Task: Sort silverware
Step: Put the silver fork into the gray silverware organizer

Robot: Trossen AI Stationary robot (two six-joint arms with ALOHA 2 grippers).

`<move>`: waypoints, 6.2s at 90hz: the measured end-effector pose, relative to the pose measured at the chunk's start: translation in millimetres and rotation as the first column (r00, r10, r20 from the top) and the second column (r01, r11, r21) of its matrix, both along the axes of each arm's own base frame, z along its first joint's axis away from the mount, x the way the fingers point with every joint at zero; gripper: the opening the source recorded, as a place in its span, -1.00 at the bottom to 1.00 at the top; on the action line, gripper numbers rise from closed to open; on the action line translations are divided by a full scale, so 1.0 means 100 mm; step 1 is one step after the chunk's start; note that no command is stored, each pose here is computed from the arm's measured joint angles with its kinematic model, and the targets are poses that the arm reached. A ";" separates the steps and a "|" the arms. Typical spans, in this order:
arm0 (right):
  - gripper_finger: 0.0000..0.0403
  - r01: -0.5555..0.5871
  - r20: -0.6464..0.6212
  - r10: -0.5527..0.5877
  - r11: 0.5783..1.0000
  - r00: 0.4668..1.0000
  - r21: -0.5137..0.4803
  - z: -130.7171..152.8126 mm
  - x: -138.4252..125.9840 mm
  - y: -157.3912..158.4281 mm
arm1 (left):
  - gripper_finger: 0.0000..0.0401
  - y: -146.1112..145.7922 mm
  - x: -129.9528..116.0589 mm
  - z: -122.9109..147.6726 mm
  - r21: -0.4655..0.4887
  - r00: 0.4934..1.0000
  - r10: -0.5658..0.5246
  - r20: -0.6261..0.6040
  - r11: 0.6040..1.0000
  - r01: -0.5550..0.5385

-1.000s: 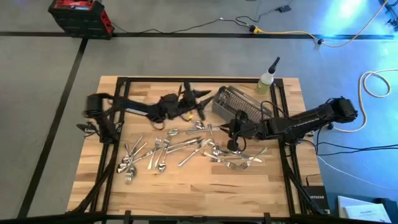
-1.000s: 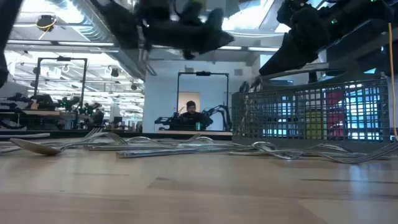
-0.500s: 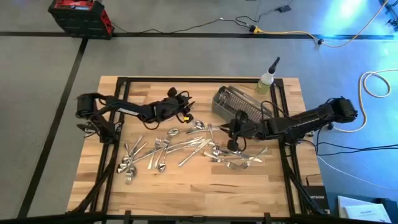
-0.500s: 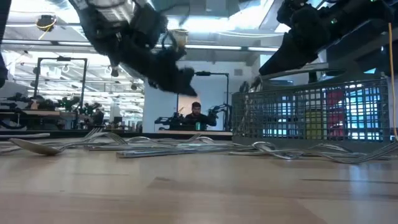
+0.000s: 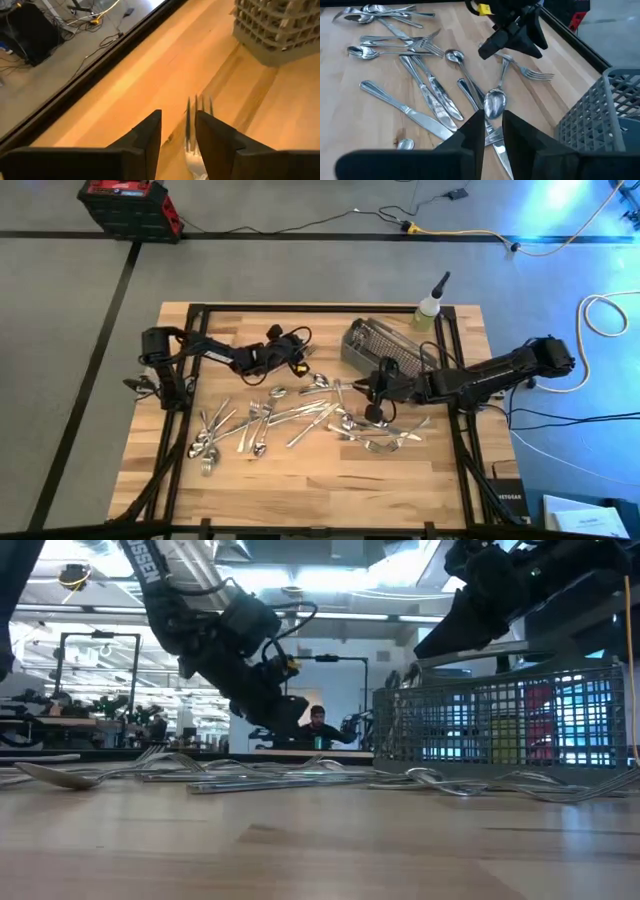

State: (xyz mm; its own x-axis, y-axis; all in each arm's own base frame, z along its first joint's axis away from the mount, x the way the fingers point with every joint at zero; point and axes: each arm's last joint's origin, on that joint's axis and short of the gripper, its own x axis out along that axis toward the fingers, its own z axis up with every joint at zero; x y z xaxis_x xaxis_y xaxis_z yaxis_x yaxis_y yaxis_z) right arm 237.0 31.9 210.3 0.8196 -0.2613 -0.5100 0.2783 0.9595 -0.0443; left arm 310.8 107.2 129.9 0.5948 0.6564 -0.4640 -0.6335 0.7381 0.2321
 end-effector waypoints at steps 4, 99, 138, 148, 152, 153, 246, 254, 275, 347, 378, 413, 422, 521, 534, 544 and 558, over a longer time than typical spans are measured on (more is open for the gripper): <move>-0.75 -0.001 0.000 0.001 1.000 1.000 0.001 0.00 0.00 0.00 | -0.48 0.01 -0.01 -0.01 -0.008 1.000 0.009 0.003 1.000 -0.009; -0.75 0.002 -0.063 -0.004 0.999 0.998 -0.035 -0.15 0.07 0.01 | 0.03 0.14 0.05 0.09 -0.304 0.970 -0.020 -0.241 0.951 -0.056; -0.75 -0.007 -0.080 0.003 0.999 0.997 -0.049 -0.31 0.20 0.03 | -0.06 0.27 -0.04 0.06 -0.352 0.958 -0.066 -0.279 0.935 -0.038; -0.75 -0.009 -0.062 0.006 0.999 0.998 -0.049 -0.30 0.22 0.04 | -0.25 0.32 -0.06 0.05 -0.372 0.959 -0.081 -0.273 0.928 -0.028; -0.75 -0.009 -0.059 0.006 0.999 0.998 -0.049 -0.30 0.22 0.04 | -0.33 0.33 -0.05 0.02 -0.383 0.958 -0.091 -0.271 0.923 -0.021; -0.75 -0.009 -0.058 0.006 0.999 0.998 -0.049 -0.30 0.22 0.04 | -0.35 0.33 -0.05 0.02 -0.387 0.958 -0.095 -0.271 0.922 -0.018; -0.75 -0.036 0.108 0.039 0.999 0.993 -0.034 0.60 -0.21 0.24 | -0.99 -0.13 0.09 0.80 -0.286 0.979 -0.204 0.016 0.937 0.200; -0.75 0.041 0.193 -0.038 0.999 0.981 -0.010 0.59 -0.35 0.21 | -0.99 -0.32 0.16 0.89 -0.245 0.963 -0.256 0.079 0.932 0.268; -0.75 0.033 0.473 -0.114 0.984 0.873 0.177 0.32 -0.41 0.18 | -0.99 -0.89 0.37 1.11 -0.015 0.900 -0.353 0.255 0.929 0.369; -0.44 0.220 0.524 -0.240 0.970 0.817 0.101 0.22 0.20 0.20 | -1.00 -1.25 0.51 1.12 0.258 0.906 -0.275 0.321 0.946 0.196; -0.28 0.305 0.562 -0.310 0.946 0.767 0.105 0.25 0.31 0.10 | -1.00 -1.27 0.51 1.13 0.250 0.900 -0.277 0.337 0.948 0.198; -0.32 0.335 0.594 -0.370 0.926 0.715 0.173 0.27 0.34 -0.04 | -1.00 -1.27 0.51 1.13 0.254 0.899 -0.280 0.336 0.946 0.200; -0.43 0.333 0.597 -0.374 0.925 0.710 0.183 0.27 0.34 -0.03 | -1.00 -1.27 0.51 1.13 0.255 0.899 -0.280 0.335 0.946 0.200; -1.00 0.334 0.609 -0.346 0.932 0.714 0.138 0.32 0.32 -0.03 | -0.06 -1.23 0.52 1.14 0.264 0.899 -0.279 0.336 0.945 0.194; -1.00 0.304 0.614 -0.320 0.943 0.721 0.136 0.39 0.27 -0.03 | 0.19 -1.22 0.51 1.15 0.273 0.908 -0.253 0.333 0.948 0.164; -1.00 0.299 0.589 -0.309 0.947 0.747 0.117 0.44 0.20 -0.02 | 0.29 -1.22 0.51 1.15 0.283 0.914 -0.245 0.324 0.947 0.153; -1.00 0.347 0.544 -0.326 0.935 0.773 0.067 0.53 0.02 0.05 | 0.33 -1.22 0.51 1.15 0.282 0.913 -0.241 0.329 0.948 0.148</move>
